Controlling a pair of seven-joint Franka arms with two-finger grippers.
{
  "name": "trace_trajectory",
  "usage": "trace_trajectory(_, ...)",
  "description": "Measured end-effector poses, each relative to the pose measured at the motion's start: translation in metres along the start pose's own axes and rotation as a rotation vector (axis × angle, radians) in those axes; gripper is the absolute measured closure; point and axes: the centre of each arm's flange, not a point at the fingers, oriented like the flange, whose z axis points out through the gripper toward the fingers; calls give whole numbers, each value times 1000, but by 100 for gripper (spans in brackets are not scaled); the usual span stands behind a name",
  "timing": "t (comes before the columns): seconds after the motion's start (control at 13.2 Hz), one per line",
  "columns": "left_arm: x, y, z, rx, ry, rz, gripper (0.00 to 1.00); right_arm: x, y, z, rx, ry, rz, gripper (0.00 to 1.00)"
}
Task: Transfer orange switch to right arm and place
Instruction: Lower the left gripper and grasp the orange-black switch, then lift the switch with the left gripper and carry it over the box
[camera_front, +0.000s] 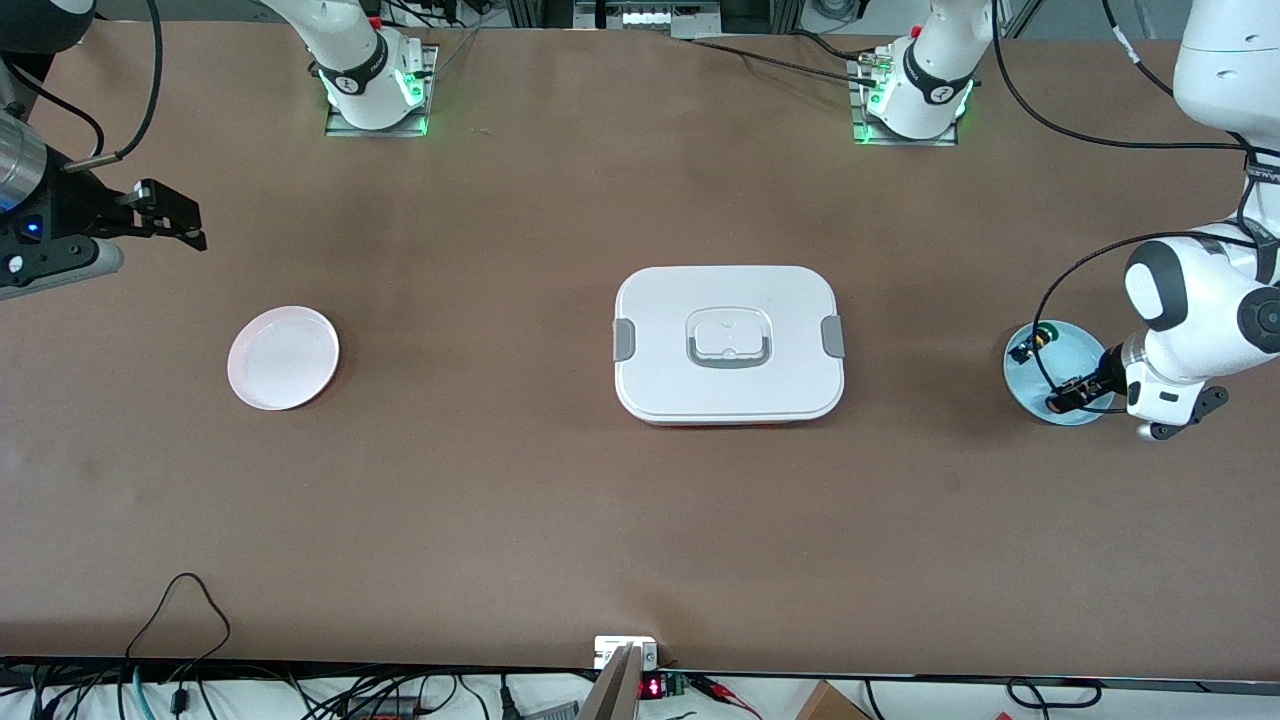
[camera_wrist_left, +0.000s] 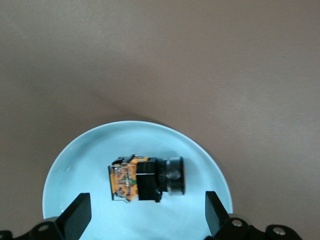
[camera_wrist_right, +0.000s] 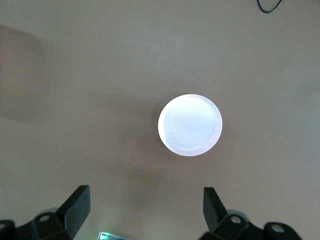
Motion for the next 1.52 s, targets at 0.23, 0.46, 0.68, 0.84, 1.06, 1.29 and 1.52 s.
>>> trace_trajectory(0.23, 1, -3, 13, -6, 21, -5, 0, 0, 1, 0, -1, 4, 1, 0)
trace_trajectory(0.46, -1, -2, 32, -12, 42, -3, 0, 1, 0, 0, -1, 5, 0, 0)
trace_trajectory(0.68, -1, -3, 37, -11, 41, -4, 0, 1, 0, 0, -1, 6, 0, 0)
trace_trajectory(0.84, -1, -5, 38, -11, 40, -8, 0, 1, 0, 0, -1, 6, 0, 0)
trace_trajectory(1.06, -1, -7, 39, -10, 37, -10, 9, 1, 0, 0, -1, 6, 0, 0)
trace_trajectory(1.29, -1, -6, 39, -10, 38, -11, 27, 1, 0, 0, -1, 6, 0, 0)
trace_trajectory(1.52, 0, -1, 35, -16, 40, -3, 27, 1, 0, 0, 0, 6, 0, 0)
